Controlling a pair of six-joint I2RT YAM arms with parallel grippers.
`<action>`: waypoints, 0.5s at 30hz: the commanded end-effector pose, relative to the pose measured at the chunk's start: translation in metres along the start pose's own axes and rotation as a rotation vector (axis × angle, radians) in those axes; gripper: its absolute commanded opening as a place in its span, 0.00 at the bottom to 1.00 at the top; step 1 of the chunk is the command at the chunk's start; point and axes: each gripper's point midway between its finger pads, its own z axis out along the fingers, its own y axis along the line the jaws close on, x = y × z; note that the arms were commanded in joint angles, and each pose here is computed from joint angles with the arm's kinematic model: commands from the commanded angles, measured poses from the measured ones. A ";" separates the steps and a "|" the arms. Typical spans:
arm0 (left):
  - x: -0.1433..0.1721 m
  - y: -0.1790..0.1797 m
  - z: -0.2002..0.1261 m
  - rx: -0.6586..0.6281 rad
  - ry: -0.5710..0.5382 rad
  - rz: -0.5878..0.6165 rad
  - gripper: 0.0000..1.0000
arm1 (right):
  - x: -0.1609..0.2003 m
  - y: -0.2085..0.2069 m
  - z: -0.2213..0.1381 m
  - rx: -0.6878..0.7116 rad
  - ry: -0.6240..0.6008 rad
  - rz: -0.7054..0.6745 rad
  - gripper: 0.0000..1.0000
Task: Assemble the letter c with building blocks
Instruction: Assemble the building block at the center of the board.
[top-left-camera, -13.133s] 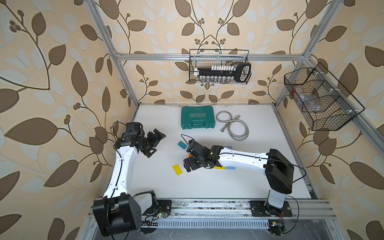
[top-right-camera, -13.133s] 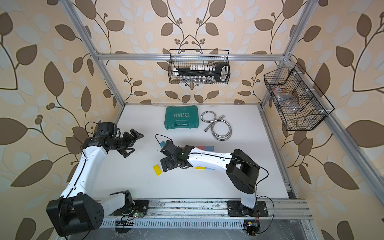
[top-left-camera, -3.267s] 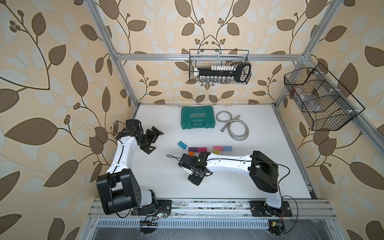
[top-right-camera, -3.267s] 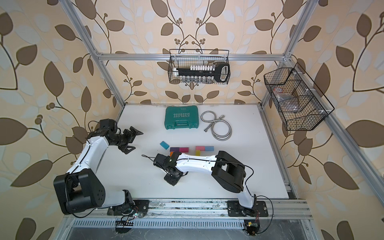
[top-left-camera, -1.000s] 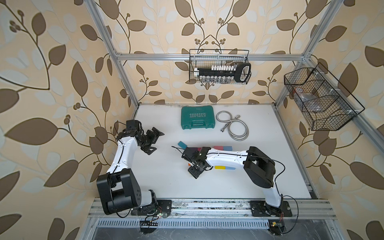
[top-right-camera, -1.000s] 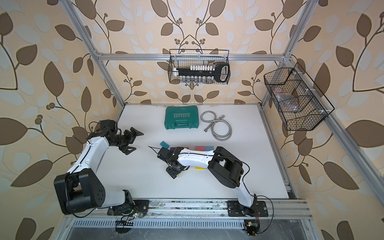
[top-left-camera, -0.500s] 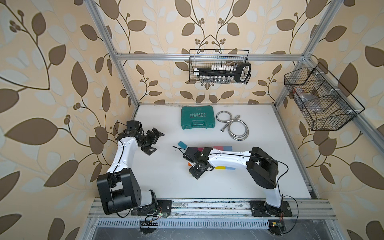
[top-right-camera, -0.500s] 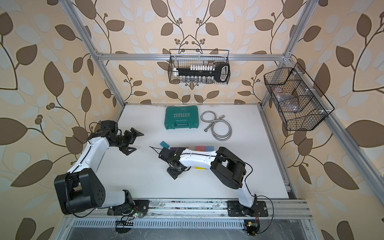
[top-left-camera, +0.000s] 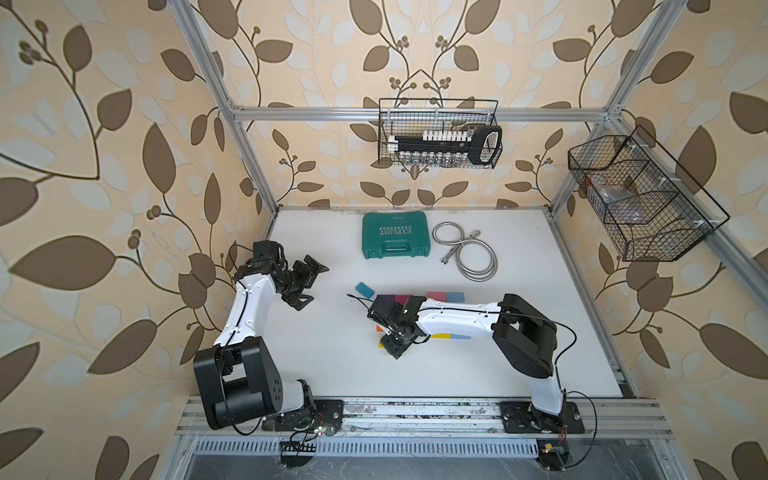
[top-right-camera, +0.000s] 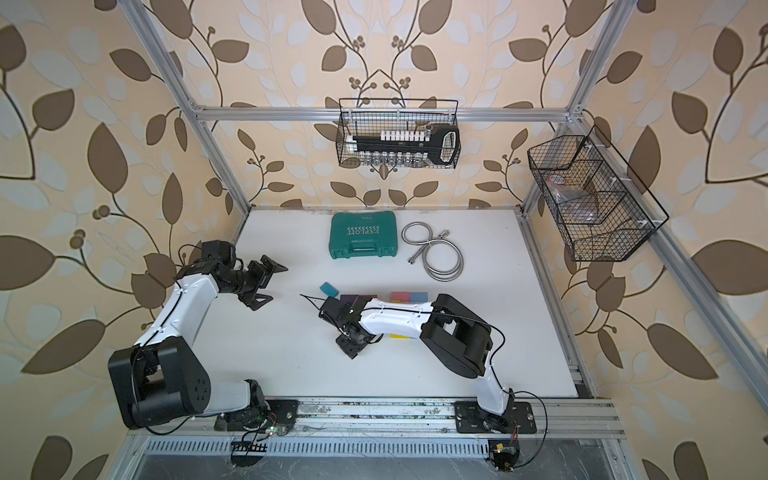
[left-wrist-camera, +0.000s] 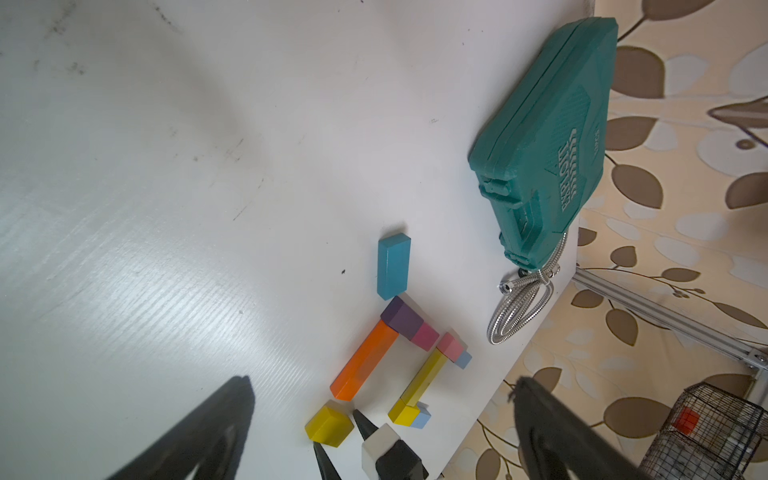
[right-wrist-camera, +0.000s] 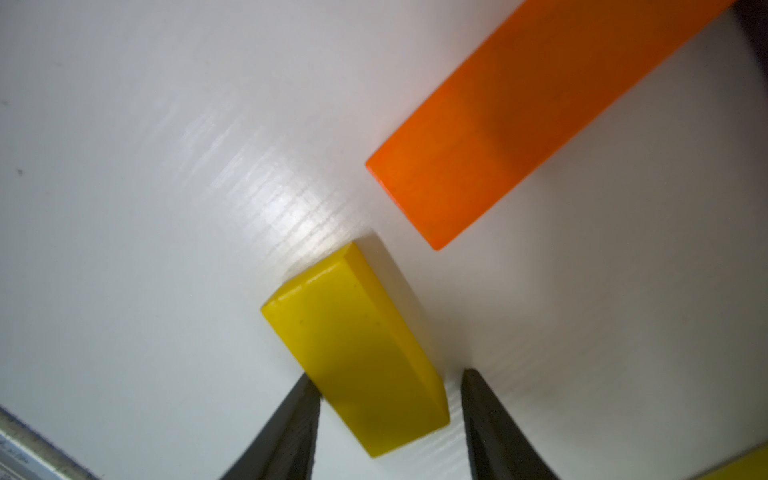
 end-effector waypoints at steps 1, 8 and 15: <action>0.001 -0.009 -0.007 0.034 -0.013 0.017 0.99 | -0.004 0.000 -0.003 -0.001 -0.005 0.000 0.51; 0.001 -0.009 -0.006 0.036 -0.013 0.018 0.99 | -0.009 0.002 -0.001 -0.005 -0.005 -0.013 0.49; 0.000 -0.010 -0.006 0.038 -0.014 0.018 0.99 | -0.011 0.001 0.003 -0.012 0.000 -0.021 0.48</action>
